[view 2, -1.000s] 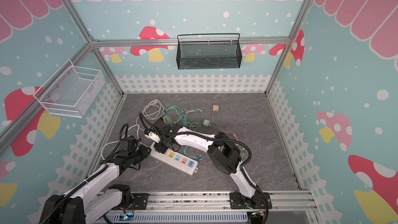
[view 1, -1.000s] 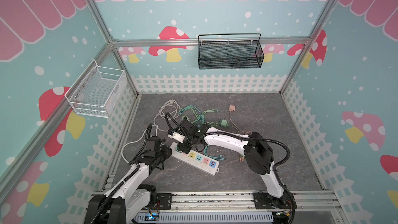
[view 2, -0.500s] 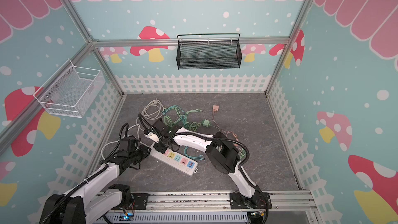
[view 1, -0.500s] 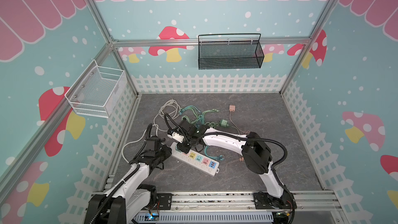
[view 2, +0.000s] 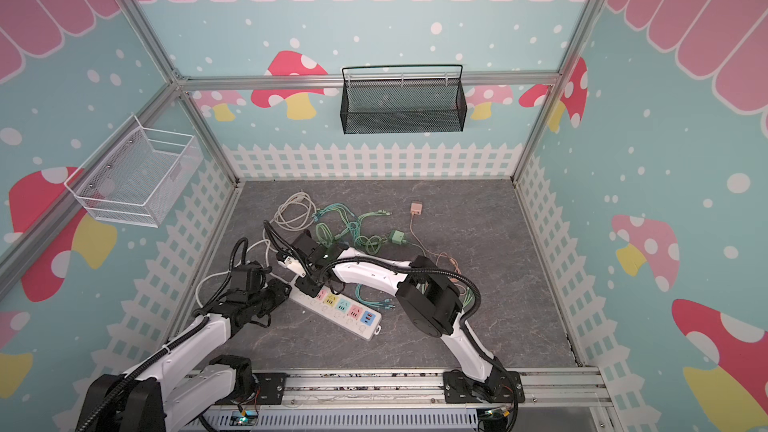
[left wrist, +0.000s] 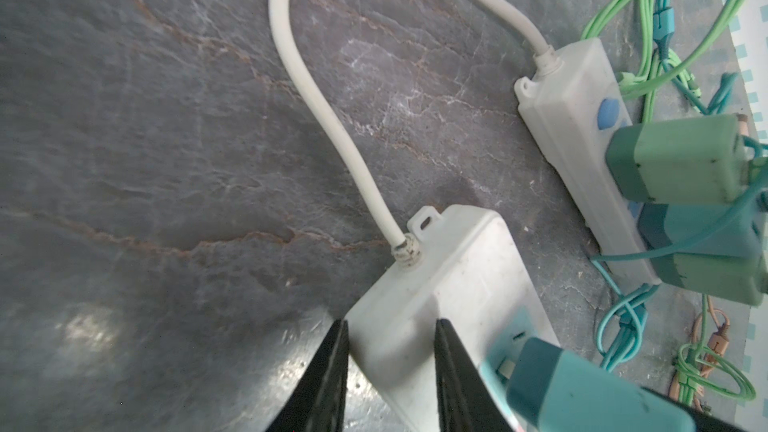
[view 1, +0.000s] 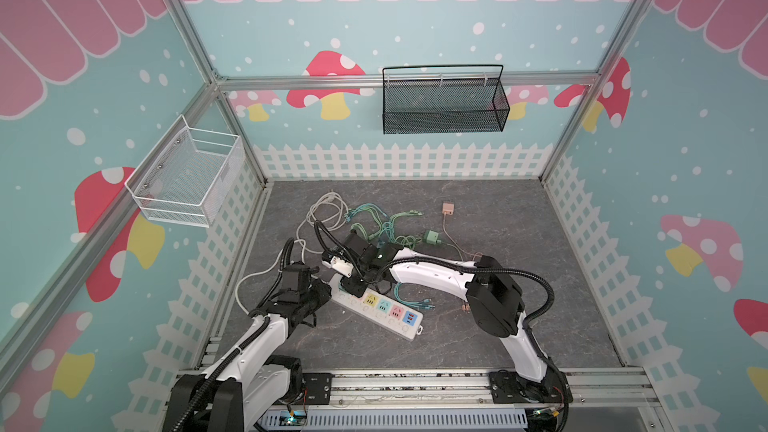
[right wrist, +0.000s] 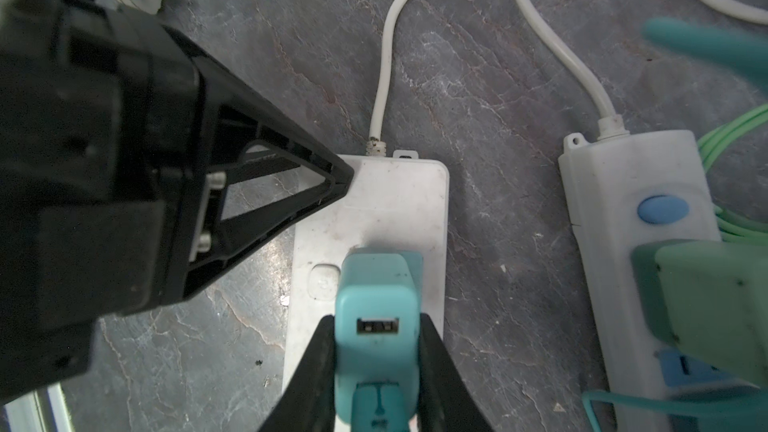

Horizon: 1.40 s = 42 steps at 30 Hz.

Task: Insert the plug
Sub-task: 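Press the teal charger prongs down into the first socket with the right gripper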

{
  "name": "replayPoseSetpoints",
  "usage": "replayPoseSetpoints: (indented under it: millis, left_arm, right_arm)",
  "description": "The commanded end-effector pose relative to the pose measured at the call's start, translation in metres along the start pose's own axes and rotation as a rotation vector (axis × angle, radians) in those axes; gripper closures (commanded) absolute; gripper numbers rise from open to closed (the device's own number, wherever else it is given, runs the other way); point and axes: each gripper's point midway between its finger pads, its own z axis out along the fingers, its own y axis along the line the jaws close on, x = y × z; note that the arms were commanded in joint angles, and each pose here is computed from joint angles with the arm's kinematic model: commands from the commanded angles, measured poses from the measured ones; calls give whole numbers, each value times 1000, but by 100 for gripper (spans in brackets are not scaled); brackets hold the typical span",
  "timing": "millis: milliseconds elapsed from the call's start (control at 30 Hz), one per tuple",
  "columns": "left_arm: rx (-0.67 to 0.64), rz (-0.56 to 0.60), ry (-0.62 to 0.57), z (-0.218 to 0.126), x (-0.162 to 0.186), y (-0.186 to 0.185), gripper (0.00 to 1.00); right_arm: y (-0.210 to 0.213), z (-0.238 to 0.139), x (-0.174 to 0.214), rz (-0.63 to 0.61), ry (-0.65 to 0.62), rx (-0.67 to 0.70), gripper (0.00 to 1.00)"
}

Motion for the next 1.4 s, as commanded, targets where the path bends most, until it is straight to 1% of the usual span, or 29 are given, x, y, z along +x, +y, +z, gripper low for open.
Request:
replayPoseSetpoints:
  millis: [0,567,767,900,1133,1367]
  left_arm:
    - [-48,-10,29,1,7,12,68]
    - [-25,-57,34,-2,17,16,70]
    - [-22,-58,31,-4,18,17,70]
    - [-22,-60,30,-4,18,17,70]
    - [-21,-60,26,-5,18,18,70]
    - [-20,-59,23,-5,17,17,70]
  right_arm:
    - [-15,20,30,-26,104,75,100]
    - [-19,40,77,-35,227,136,100]
    - [-27,47,95,-56,293,198,100]
    - [-26,51,105,-53,319,190,100]
    - [-25,47,102,-40,308,189,100]
    - [-15,30,75,-12,247,135,98]
